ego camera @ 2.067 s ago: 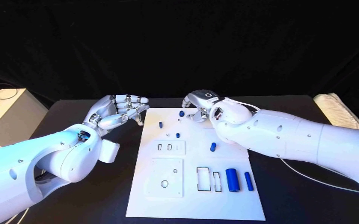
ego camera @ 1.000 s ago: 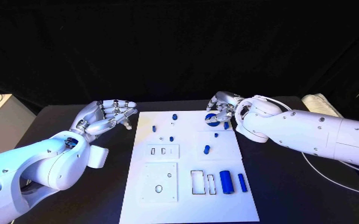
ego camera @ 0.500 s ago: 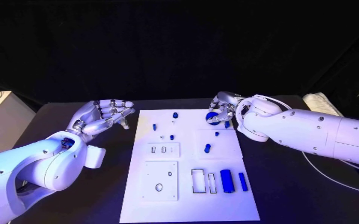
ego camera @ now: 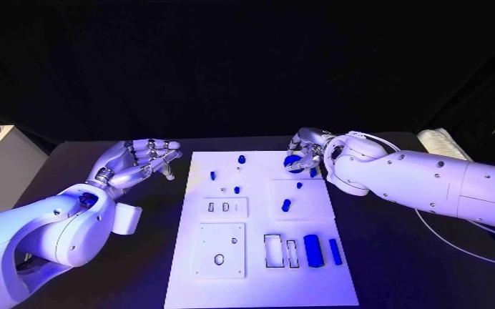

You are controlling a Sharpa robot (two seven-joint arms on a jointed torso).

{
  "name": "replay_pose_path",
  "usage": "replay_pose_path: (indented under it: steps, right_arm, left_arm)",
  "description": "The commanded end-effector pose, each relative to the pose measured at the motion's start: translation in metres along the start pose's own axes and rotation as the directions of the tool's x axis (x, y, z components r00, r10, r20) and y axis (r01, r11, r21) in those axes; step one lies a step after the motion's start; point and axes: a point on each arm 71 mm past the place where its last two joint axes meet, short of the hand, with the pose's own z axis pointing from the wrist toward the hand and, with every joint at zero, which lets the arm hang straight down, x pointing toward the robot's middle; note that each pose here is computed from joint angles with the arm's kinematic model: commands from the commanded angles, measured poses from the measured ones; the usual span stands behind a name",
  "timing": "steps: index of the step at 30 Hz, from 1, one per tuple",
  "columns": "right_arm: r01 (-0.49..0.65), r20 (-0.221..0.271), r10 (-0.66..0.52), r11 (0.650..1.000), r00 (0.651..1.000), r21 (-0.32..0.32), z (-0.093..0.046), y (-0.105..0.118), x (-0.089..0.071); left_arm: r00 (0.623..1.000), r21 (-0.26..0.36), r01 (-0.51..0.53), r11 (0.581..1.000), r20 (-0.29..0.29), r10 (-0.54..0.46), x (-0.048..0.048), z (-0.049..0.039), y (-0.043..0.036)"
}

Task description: Assemble the parts on the task board

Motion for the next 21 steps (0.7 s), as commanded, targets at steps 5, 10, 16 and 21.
replay_pose_path:
  steps: [5,10,16,21]
  right_arm:
    - [0.017,-0.011,-0.017,1.000,1.000,0.017,-0.0005,-0.0068,0.0013]
    - [0.015,-0.011,-0.015,1.000,1.000,0.013,-0.0021,-0.0070,0.0014]
    - [-0.001,0.017,0.001,1.000,1.000,-0.006,-0.0051,-0.0063,-0.0002]
    - [-0.032,0.077,0.035,0.998,0.996,-0.046,-0.0078,-0.0028,-0.0043]
  left_arm:
    - [1.000,0.007,0.010,1.000,-0.012,-0.010,0.0011,0.0003,-0.0012]
    - [1.000,0.007,0.009,1.000,-0.011,-0.009,0.0008,0.0003,-0.0011]
    - [1.000,0.007,0.009,1.000,-0.011,-0.009,0.0006,0.0003,-0.0011]
    - [1.000,0.007,0.009,1.000,-0.011,-0.009,0.0007,0.0005,-0.0010]
